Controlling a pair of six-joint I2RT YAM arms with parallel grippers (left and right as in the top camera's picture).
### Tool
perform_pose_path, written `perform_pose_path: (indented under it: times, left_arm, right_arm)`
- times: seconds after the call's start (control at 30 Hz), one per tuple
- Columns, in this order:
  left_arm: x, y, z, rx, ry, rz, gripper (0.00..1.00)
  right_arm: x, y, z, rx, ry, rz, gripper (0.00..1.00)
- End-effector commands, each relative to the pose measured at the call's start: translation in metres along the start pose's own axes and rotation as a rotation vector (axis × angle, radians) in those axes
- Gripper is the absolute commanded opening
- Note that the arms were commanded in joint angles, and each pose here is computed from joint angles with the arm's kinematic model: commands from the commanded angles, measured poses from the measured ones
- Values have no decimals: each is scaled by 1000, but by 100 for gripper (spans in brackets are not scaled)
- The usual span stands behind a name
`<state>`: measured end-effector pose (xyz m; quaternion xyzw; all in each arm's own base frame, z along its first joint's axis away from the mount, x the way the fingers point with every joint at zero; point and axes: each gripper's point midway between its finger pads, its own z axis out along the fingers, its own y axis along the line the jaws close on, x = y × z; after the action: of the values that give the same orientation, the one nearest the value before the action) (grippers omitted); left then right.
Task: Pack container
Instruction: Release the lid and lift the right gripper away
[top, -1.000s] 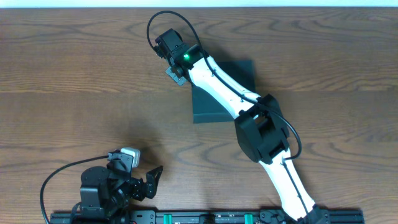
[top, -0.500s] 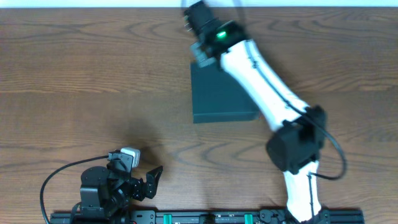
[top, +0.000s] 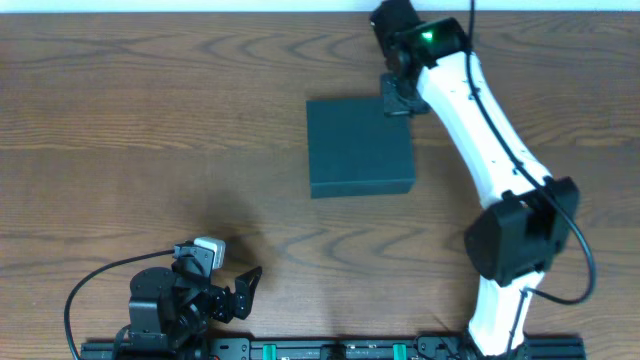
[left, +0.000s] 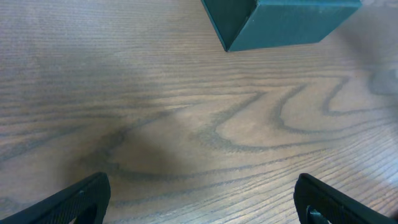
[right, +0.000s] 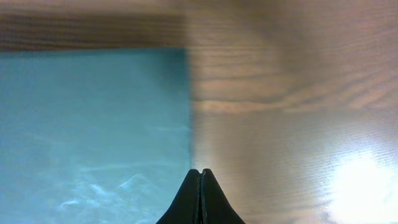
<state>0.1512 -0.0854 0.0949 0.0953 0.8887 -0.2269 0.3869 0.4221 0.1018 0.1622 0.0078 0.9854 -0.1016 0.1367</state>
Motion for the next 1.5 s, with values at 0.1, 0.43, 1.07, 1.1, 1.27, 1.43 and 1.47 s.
perform_pose_path:
  times: [0.1,0.43,1.07,1.1,1.27,1.43,1.47]
  left_arm:
    - [0,2,0,-12,-3,-7,95]
    - [0,2,0,-12,-3,-7,95]
    - [0,2,0,-12,-3,-7,95]
    - [0,2,0,-12,-3,-7,95]
    - [0,2,0,-12,-3,-7,95]
    - [0,2,0,-12,-3,-7,95]
    - [0,2,0,-12,-3,-7,95]
  right_arm:
    - [27,-14,-3,-183,-67,-48,1]
    - [87,2,85,-333,34,54,1]
    - [68,11,83,-273,-21,68,1]
    - [65,7,74,-261,-37,70,1]
    - [66,-7,28,-212,-114,69,1]
    - [95,21,-4,-256,-95,-44,1]
    - [101,29,-7,-267,-89,-71,1]
